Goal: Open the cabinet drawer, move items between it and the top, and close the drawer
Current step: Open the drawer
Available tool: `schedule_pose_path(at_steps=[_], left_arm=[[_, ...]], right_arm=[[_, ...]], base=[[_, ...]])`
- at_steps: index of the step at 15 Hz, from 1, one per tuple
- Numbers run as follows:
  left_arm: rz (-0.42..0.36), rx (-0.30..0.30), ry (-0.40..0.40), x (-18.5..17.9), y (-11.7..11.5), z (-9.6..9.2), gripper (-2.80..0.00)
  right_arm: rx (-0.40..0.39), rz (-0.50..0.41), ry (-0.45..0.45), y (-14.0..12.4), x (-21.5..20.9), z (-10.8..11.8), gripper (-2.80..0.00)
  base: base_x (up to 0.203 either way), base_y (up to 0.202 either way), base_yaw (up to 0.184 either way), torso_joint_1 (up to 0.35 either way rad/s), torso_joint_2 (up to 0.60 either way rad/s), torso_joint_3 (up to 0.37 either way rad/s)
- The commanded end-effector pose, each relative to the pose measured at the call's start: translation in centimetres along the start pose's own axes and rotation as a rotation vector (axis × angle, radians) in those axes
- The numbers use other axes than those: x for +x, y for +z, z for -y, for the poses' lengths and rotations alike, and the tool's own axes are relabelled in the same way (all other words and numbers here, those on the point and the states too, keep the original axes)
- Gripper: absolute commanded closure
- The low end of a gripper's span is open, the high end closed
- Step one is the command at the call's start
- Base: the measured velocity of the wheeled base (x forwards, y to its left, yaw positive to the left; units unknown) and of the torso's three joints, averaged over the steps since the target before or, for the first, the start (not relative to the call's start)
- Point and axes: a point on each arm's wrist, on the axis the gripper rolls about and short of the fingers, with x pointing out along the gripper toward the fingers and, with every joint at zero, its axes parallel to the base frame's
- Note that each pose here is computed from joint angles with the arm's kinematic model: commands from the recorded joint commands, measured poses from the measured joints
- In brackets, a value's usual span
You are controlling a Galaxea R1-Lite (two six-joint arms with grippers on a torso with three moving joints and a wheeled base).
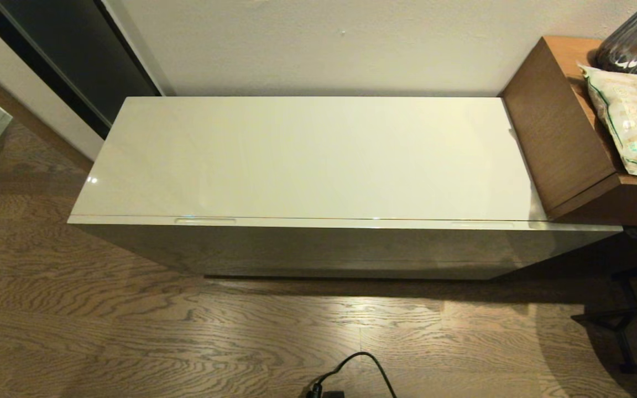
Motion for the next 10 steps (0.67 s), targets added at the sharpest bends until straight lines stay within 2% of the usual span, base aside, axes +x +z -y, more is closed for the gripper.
schedule_pose_path(at_steps=[1, 10], left_arm=[[0.000, 0.000, 0.000, 0.01, 0.01, 0.00, 0.00], [-0.001, 0.000, 0.001, 0.01, 0.00, 0.00, 0.00]], right_arm=[[-0.025, -0.001, 0.002, 0.08, -0.02, 0.00, 0.00], [-0.025, 0.007, 0.000, 0.09, 0.01, 0.00, 0.00]], base=[[0.000, 0.000, 0.000, 0.000, 0.00, 0.000], [0.000, 0.000, 0.000, 0.000, 0.00, 0.000]])
